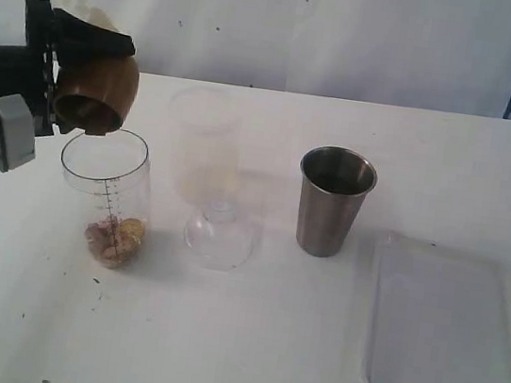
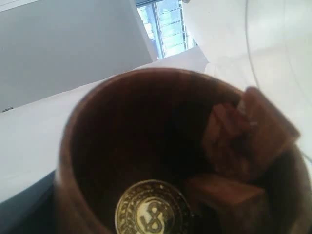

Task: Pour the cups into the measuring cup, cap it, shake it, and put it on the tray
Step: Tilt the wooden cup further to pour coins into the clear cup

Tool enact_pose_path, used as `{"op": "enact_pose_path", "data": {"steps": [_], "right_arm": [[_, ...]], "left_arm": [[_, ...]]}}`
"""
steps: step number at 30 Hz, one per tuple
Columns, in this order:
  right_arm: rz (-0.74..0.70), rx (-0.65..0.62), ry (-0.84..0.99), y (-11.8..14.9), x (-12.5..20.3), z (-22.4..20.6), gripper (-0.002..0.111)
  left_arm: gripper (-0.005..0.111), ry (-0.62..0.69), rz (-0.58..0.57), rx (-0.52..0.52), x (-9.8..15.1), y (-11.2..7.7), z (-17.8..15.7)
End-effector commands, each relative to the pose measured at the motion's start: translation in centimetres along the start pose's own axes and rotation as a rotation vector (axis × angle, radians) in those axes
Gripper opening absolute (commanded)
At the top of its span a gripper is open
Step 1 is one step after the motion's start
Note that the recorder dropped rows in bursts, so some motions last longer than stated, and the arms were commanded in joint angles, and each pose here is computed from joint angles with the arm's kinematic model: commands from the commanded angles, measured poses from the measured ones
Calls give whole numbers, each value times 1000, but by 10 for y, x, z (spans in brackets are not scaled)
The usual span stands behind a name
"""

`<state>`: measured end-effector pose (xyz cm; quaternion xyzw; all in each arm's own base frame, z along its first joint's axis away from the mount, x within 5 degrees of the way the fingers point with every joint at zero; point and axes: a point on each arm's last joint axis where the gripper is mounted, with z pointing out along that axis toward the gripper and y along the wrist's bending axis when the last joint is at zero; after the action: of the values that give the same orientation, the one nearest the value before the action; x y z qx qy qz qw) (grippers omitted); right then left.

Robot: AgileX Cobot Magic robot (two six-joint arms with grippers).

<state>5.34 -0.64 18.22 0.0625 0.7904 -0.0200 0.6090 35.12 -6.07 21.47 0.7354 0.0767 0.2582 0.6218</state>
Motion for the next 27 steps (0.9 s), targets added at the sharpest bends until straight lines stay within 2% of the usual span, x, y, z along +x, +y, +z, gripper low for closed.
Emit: {"op": "enact_pose_path", "data": {"steps": [1,23,27], "right_arm": [[-3,7,-9,0,0,0,0],[-3,7,-9,0,0,0,0],[-3,7,-9,0,0,0,0]], "left_arm": [[0,32,42,-47,1,7,0],[0,-5,68,-71,-11,12,15],[0,30,117,-77,-11,10,14]]}}
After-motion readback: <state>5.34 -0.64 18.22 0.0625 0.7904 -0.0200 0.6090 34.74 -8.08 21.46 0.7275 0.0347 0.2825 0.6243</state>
